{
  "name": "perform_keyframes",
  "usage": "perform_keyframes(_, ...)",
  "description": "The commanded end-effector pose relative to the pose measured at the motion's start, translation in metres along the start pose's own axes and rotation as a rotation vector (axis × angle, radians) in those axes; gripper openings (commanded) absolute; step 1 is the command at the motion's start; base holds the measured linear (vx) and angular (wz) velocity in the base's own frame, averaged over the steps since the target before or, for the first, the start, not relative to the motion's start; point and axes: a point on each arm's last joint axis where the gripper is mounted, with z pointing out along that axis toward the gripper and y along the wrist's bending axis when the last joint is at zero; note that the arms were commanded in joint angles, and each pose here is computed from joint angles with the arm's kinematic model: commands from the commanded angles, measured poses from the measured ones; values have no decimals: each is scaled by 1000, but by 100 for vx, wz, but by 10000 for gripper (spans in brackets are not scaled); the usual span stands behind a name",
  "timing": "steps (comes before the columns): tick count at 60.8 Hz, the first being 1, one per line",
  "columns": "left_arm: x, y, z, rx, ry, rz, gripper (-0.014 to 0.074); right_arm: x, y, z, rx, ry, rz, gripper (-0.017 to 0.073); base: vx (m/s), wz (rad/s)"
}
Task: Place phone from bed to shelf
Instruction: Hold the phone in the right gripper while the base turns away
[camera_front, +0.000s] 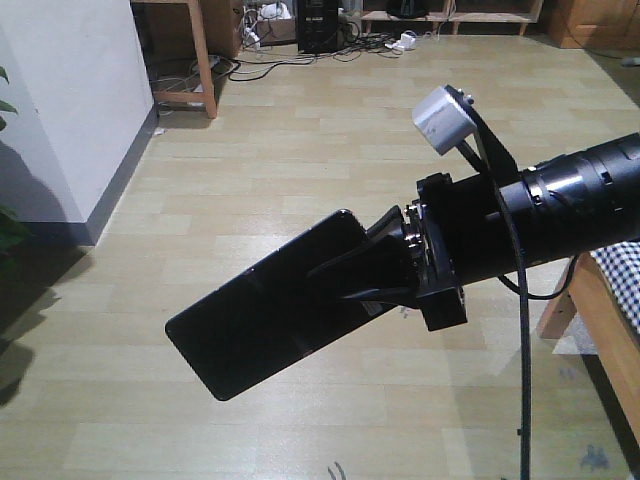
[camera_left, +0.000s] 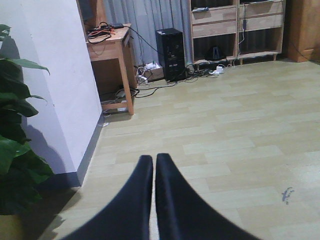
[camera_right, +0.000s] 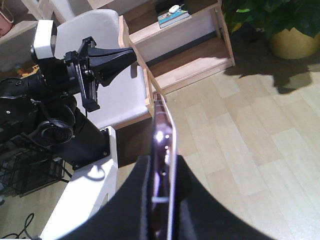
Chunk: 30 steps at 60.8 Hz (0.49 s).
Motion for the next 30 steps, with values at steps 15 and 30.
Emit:
perform_keyframes(15, -14, 2, -2, -9, -98, -15, 1, -14, 19, -9, -80, -74, -25, -2, 15, 4)
perform_keyframes(30, -14, 2, -2, -9, -98, -15, 1, -14, 19, -9, -80, -74, -25, -2, 19, -1)
